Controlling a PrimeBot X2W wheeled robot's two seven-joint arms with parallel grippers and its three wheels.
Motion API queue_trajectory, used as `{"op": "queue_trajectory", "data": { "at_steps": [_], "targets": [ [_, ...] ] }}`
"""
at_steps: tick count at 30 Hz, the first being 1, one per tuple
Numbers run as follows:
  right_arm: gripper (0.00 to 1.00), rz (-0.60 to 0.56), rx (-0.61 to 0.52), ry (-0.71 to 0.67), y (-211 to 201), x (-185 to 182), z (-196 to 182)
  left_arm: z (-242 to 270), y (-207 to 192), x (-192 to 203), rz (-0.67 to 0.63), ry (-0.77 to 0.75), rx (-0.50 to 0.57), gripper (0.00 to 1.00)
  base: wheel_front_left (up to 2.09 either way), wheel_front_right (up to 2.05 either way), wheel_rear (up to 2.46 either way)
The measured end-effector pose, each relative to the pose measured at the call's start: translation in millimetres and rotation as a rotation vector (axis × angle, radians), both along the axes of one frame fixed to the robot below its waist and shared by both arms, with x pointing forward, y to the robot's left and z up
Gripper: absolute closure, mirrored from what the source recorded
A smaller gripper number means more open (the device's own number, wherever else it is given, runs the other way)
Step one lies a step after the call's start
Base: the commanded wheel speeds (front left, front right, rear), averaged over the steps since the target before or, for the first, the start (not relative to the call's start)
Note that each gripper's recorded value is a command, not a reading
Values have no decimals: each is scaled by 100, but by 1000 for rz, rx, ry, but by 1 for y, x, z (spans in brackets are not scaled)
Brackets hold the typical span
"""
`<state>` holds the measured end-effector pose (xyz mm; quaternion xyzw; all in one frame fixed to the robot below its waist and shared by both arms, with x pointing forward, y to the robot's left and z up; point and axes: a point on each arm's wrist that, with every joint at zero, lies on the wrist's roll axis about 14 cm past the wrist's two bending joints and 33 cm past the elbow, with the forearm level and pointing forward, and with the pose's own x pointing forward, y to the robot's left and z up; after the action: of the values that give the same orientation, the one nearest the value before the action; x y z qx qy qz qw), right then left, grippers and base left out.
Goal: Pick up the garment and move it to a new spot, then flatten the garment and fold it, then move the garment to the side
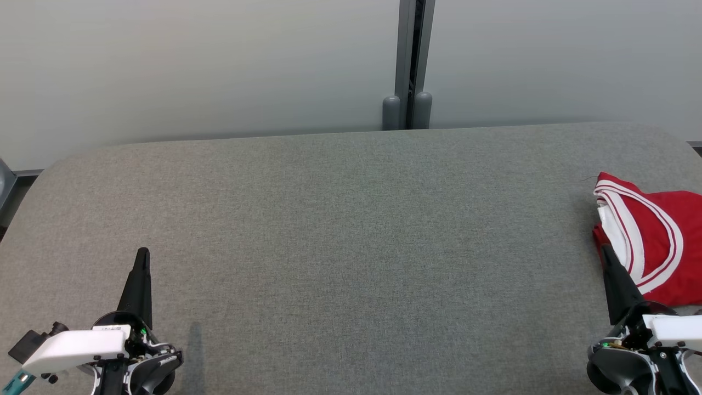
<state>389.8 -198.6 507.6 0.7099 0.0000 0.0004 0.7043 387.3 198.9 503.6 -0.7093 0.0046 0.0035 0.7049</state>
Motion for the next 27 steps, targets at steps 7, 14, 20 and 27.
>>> {"op": "queue_trajectory", "data": {
  "at_steps": [7,14,20,27],
  "targets": [
    [100,0,0,0,0,0,0,0,0,0,0,0,0,100,0,0,0],
    [100,0,0,0,0,0,0,0,0,0,0,0,0,100,0,0,0],
    [100,0,0,0,0,0,0,0,0,0,0,0,0,100,0,0,0],
    [100,0,0,0,0,0,0,0,0,0,0,0,0,100,0,0,0]
  ]
}}
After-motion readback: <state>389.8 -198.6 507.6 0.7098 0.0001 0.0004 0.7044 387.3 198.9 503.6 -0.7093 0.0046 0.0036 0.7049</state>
